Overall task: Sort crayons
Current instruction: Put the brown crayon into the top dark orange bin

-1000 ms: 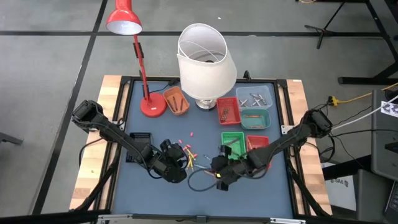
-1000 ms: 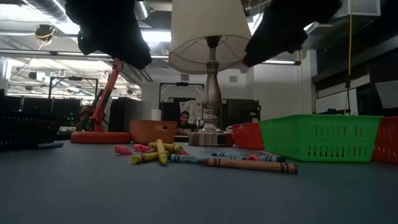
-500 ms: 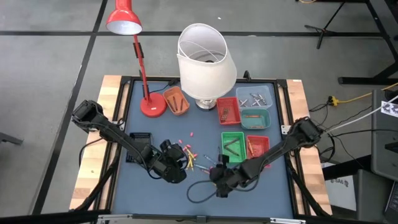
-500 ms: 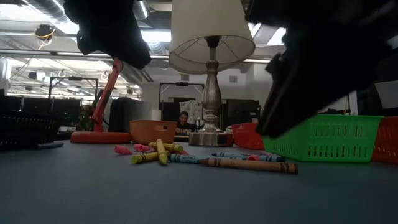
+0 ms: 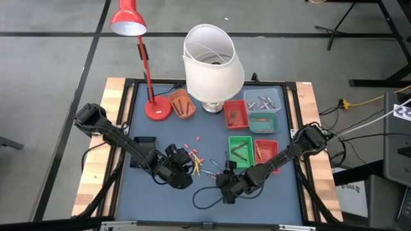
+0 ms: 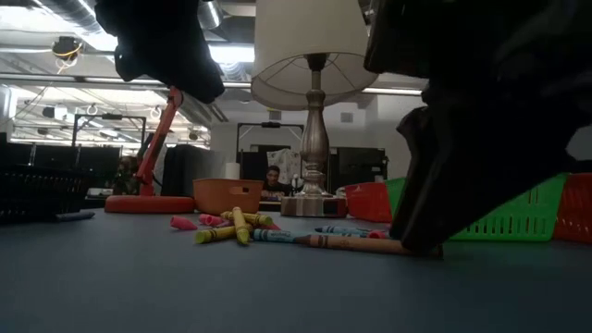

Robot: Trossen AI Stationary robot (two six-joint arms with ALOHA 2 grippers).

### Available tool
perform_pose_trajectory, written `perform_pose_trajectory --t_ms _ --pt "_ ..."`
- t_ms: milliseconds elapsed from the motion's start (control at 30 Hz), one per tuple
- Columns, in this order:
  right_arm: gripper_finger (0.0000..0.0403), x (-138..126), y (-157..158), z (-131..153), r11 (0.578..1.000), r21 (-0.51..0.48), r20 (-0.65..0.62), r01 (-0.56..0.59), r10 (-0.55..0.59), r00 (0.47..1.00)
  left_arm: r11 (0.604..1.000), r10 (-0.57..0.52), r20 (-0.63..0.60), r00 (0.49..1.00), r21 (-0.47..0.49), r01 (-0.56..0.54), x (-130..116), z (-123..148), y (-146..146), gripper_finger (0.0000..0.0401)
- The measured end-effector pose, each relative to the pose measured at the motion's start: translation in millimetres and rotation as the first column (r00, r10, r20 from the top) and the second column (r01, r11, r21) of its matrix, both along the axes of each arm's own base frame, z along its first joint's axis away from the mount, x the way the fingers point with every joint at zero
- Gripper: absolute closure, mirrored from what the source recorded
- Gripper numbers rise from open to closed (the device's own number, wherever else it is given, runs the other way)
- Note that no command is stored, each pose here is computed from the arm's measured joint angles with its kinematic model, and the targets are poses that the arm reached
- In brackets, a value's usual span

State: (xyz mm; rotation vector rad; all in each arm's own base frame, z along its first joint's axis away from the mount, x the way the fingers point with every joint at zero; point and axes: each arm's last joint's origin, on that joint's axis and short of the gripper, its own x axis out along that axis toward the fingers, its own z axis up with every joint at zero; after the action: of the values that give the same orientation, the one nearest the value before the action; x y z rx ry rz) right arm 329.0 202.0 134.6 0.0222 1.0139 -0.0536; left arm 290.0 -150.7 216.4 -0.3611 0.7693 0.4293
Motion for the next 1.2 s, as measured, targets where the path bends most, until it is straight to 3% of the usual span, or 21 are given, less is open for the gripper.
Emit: perform_pose_trajectory --t_ms 267,567,967,1200 --pt "0.0272 -2.1 -0.8 -2.3 0.998 0.035 -0.033 0.056 -0.054 0.998 1.0 0.0 0.0 1.0 0.0 0.0 0.0 0.0 0.0 0.0314" --pt "0.0272 -2.8 1.2 -2.3 0.995 0.088 -0.065 0.035 -0.029 0.997 1.0 0.0 -0.001 1.0 0.0 0.0 -0.1 -0.1 0.0 0.0314" --pt "0.0272 -2.9 1.3 -2.3 0.996 0.085 -0.063 0.036 -0.031 0.998 1.0 0.0 -0.002 1.0 0.001 0.0 -0.2 -0.1 0.1 0.0314" --pt "0.032 -2.9 1.5 -2.2 0.996 0.087 -0.061 0.035 -0.03 0.998 1.0 0.0 -0.003 1.0 0.001 0.0 -0.2 -0.1 0.1 0.0314"
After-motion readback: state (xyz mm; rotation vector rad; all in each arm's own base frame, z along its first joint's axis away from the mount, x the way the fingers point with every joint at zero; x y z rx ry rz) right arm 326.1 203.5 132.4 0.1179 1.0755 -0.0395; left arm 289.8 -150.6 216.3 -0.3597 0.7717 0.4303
